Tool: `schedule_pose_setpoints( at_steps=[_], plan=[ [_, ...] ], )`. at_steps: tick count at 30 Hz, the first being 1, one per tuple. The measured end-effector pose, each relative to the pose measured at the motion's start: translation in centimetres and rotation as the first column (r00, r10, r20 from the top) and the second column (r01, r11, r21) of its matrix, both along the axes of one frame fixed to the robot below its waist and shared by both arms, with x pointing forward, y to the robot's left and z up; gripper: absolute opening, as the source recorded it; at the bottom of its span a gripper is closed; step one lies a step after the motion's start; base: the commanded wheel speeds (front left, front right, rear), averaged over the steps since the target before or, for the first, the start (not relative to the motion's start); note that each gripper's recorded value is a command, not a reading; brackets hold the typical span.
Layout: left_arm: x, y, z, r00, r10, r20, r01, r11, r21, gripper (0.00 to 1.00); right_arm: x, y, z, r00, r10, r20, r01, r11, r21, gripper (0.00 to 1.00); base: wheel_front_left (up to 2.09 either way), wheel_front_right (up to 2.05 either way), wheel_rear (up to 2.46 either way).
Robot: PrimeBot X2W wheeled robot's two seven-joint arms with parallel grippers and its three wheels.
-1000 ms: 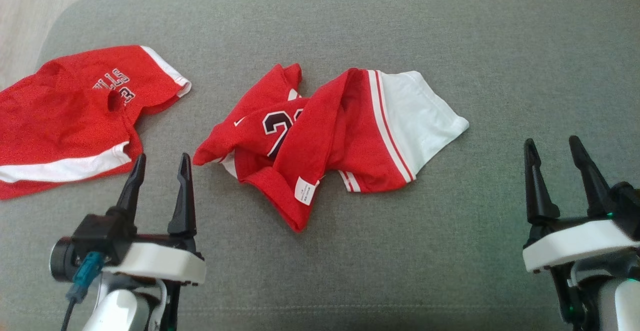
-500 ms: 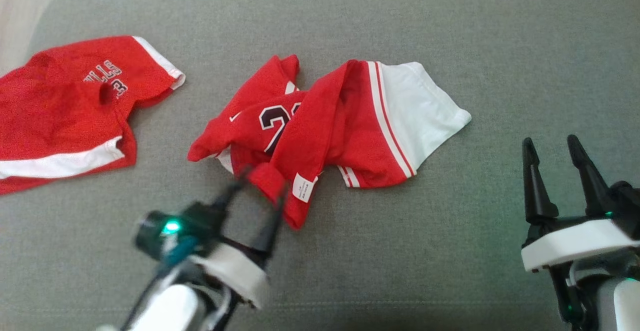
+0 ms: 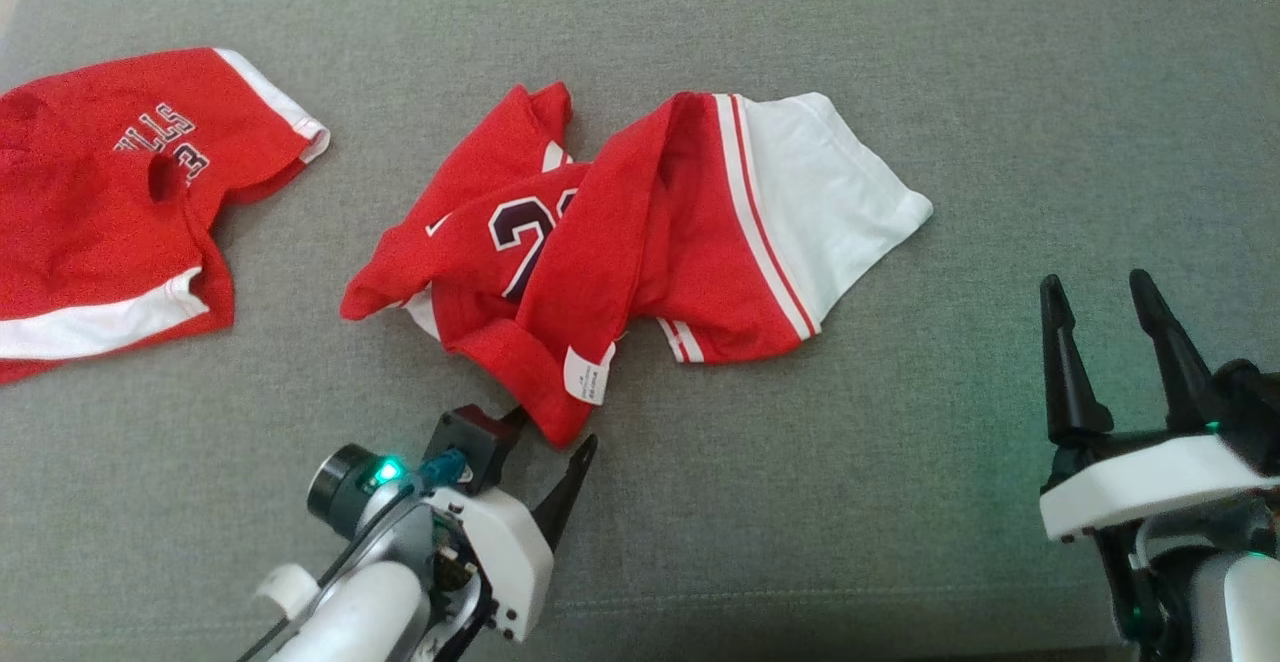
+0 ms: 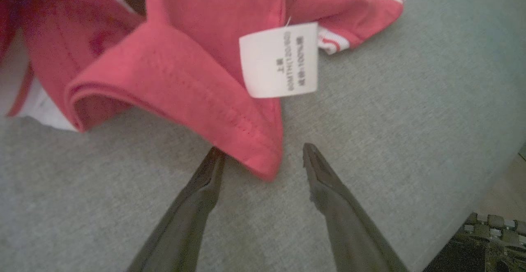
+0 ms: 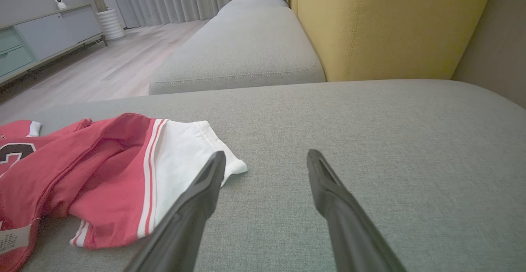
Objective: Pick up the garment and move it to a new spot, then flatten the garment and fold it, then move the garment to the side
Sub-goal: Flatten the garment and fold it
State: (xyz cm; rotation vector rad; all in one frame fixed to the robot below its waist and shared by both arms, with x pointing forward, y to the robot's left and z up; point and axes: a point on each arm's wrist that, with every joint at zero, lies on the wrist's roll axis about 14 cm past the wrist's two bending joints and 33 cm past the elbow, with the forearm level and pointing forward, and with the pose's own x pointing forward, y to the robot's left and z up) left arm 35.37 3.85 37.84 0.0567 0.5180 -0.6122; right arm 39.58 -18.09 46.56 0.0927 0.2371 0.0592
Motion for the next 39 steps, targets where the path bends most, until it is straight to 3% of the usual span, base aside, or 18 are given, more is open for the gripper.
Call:
schedule_pose_setpoints(
  at_steps=[10,11,12,13,19,25,36,37,38,39],
  plan=[
    [0.4,-0.3,-0.6,1.000,-0.015,-0.017,0.015,1.000,0.008,0.97,0.7,-0.1,0.1,1.000,-0.003,0.008,0.003,1.000,-0.001,1.00,0.00,0.00,0.00],
    [0.5,-0.4,-0.5,1.000,-0.016,-0.013,0.016,1.000,0.004,0.53,0.7,-0.1,0.1,1.000,-0.004,0.007,0.004,1.000,-0.001,1.00,0.00,0.00,0.00],
    [0.6,-0.4,-0.4,1.000,-0.016,-0.005,0.016,1.000,-0.001,0.19,0.7,-0.2,0.0,1.000,-0.004,0.007,0.004,1.000,-0.001,1.00,0.00,0.00,0.00],
    [0.6,-0.4,-0.3,1.000,-0.016,-0.001,0.016,1.000,-0.003,0.00,0.8,-0.1,0.0,1.000,-0.004,0.006,0.004,1.000,-0.001,1.00,0.00,0.00,0.00],
    [0.4,-0.5,-0.2,1.000,-0.017,0.001,0.017,1.000,-0.006,0.00,1.1,0.2,-0.8,1.000,0.007,-0.022,-0.007,1.000,0.004,1.00,0.00,0.00,0.00],
    [1.0,-0.1,0.3,1.000,0.013,0.027,-0.013,0.999,-0.032,0.00,3.2,1.8,-3.8,0.986,0.080,-0.145,-0.080,0.997,0.009,1.00,0.00,0.00,0.00],
    [3.7,1.3,0.7,0.993,0.091,0.079,-0.086,0.994,-0.070,0.00,7.0,4.8,-10.2,0.918,0.206,-0.339,-0.211,0.977,0.021,1.00,0.00,0.00,0.00],
    [3.7,1.5,0.7,0.992,0.098,0.084,-0.092,0.993,-0.074,0.00,7.2,4.9,-10.3,0.916,0.209,-0.342,-0.214,0.977,0.024,0.75,0.00,0.00,0.00],
    [3.7,1.5,0.7,0.992,0.098,0.084,-0.092,0.993,-0.074,0.00,7.2,4.9,-10.3,0.916,0.209,-0.342,-0.214,0.977,0.024,0.75,0.00,0.00,0.00],
    [3.7,1.6,0.8,0.991,0.104,0.089,-0.097,0.992,-0.078,0.00,7.5,5.1,-10.4,0.916,0.212,-0.342,-0.216,0.976,0.026,0.37,0.00,0.00,0.00]
  ],
)
